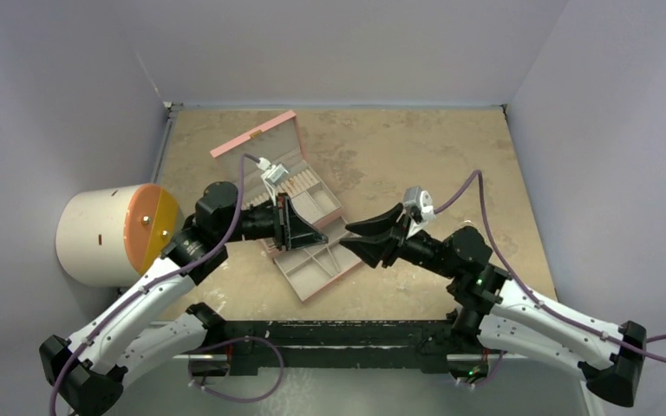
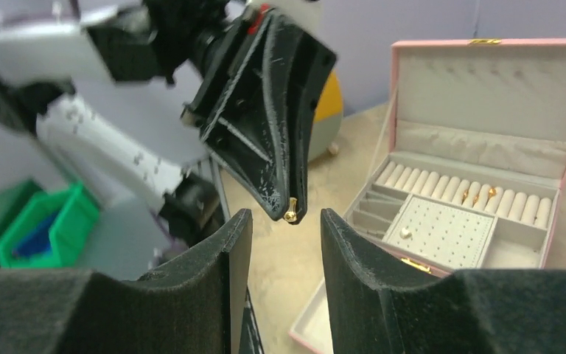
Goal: Organize the mixed jewelry
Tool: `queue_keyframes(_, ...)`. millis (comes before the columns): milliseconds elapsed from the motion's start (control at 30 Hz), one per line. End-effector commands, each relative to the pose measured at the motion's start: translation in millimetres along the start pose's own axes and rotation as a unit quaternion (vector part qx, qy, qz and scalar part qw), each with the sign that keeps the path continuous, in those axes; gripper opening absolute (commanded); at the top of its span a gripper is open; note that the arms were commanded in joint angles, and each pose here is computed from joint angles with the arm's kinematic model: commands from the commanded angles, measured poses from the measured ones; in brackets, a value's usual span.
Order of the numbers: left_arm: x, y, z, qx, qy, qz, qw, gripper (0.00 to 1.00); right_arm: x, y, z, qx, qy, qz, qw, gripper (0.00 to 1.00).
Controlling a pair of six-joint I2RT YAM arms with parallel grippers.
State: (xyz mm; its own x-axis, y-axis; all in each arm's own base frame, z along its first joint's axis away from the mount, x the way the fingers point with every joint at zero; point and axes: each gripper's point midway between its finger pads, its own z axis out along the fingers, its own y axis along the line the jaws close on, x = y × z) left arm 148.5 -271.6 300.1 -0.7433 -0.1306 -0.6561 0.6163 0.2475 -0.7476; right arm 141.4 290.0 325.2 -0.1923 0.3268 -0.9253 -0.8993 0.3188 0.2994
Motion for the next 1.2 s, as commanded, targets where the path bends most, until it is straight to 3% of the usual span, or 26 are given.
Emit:
queue_keyframes(0,36.1,-14.7,-14.6,0.042,0.119,0.034,0.991,0.0,7.1,35.8,-17.5,-0.104,0.095,-0.091,0.986,0.42)
queue_keyframes(100,47.2,-17.9,-17.0,0.061,0.146,0.031,0.987,0.0,12.7,47.4,-28.3,-0.149,0.133,-0.129,0.971,0.44)
queue_keyframes(300,52.4,-33.9,-17.4,0.113,0.143,-0.006,0.983,0.0,12.1,68.1,-31.6,-0.254,0.135,-0.231,0.929,0.47)
queue_keyframes(600,63.0,-45.9,-19.3,0.137,0.158,-0.015,0.978,0.0,21.8,76.1,-11.5,-0.342,0.151,-0.294,0.88,0.49)
queue_keyframes(1167,68.1,-49.6,-20.6,0.144,0.163,-0.008,0.976,0.0,36.6,78.6,-10.2,-0.374,0.186,-0.271,0.867,0.36)
